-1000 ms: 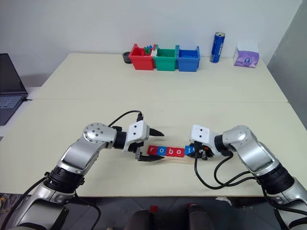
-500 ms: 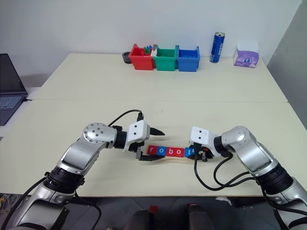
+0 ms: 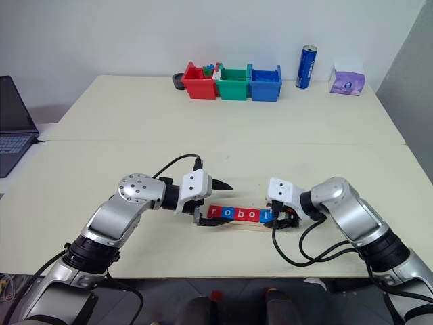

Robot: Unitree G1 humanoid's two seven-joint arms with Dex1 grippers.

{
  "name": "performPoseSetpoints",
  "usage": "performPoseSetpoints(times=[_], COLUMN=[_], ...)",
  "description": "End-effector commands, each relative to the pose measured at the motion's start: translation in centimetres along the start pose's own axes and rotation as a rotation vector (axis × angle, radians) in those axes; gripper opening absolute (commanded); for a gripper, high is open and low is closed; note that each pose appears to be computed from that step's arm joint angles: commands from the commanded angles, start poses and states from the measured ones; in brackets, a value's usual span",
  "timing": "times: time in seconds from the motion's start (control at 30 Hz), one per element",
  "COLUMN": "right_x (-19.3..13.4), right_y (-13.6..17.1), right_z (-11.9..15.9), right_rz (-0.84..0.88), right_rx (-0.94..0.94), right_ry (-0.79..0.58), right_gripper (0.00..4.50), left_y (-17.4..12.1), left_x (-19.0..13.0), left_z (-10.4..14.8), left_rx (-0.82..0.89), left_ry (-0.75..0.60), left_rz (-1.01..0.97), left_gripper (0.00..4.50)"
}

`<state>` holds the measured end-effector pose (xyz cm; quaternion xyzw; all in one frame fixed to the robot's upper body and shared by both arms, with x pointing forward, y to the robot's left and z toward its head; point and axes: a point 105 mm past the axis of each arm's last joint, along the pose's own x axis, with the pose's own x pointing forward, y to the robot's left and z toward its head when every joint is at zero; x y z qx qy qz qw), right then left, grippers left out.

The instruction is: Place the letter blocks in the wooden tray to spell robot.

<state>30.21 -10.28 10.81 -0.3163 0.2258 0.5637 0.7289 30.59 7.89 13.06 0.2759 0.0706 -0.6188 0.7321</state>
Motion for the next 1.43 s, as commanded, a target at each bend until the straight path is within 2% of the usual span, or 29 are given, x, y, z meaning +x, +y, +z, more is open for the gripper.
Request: performPoseSetpoints(times=[0.03, 0.17, 0.27, 0.3, 0.37, 0.47, 0.57, 0.63, 0.7, 0.77, 0.87, 0.93, 1.1, 1.23, 1.43], right_x=[-0.9, -2.6, -3.6, -3.8, -4.1, -4.1, -4.3, -4.6, -5.1, -5.3, -6.2, -6.8, -7.4, -7.8, -8.5], right_y=[-0.6, -0.5, -0.2, -0.2, 0.3, 0.5, -0.2, -0.9, -1.4, -1.7, -3.7, -4.3, -4.4, -4.8, -5.6], right_z=[1.6, 2.8, 2.3, 2.2, 1.6, 0.7, 0.1, -0.1, -0.1, -0.4, -1.7, -2.6, -5.5, -7.6, -8.9], right_rz=[-0.020, -0.039, -0.088, -0.107, -0.122, -0.207, -0.338, -0.442, -0.541, -0.617, -0.916, -1.092, -1.362, -1.472, -1.525], right_rx=[-0.018, -0.007, 0.006, 0.014, 0.023, 0.038, 0.112, 0.240, 0.315, 0.351, 0.406, 0.421, 0.478, 0.513, 0.545], right_ry=[-0.045, -0.096, -0.096, -0.099, -0.096, -0.096, -0.126, -0.203, -0.273, -0.297, -0.396, -0.453, -0.541, -0.557, -0.592], right_gripper=[4.47, 4.47, 4.47, 4.31, 3.84, 2.77, 1.67, 0.99, 0.99, 0.99, 0.99, 0.99, 0.99, 0.99, 0.99], left_y=[0.3, 0.3, 0.4, 0.4, 0.4, 0.8, 2.4, 4.4, 6.7, 8.0, 9.7, 9.4, 8.9, 8.8, 8.7], left_x=[-0.3, -0.3, -0.4, -0.5, -0.7, -1.3, -2.5, -3.8, -5.7, -7.2, -10.8, -11.2, -12.4, -12.6, -12.9], left_z=[1.0, 1.0, 0.9, 0.9, 0.7, 0.1, -0.5, -1.7, -3.4, -4.6, -7.5, -8.7, -9.9, -9.8, -9.9], left_rx=[0.038, 0.037, 0.032, 0.031, 0.025, 0.002, -0.050, -0.118, -0.218, -0.275, -0.426, -0.459, -0.453, -0.443, -0.456], left_ry=[-0.029, -0.029, -0.028, -0.027, -0.023, -0.011, -0.024, -0.043, -0.060, -0.067, -0.074, -0.045, -0.054, -0.093, -0.109], left_rz=[0.020, 0.025, 0.031, 0.033, 0.037, 0.078, 0.207, 0.381, 0.612, 0.757, 1.043, 1.085, 1.187, 1.213, 1.239], left_gripper=[4.50, 4.50, 4.50, 4.50, 4.50, 4.50, 4.50, 4.50, 4.50, 4.50, 4.50, 4.50, 4.50, 4.50, 4.50])
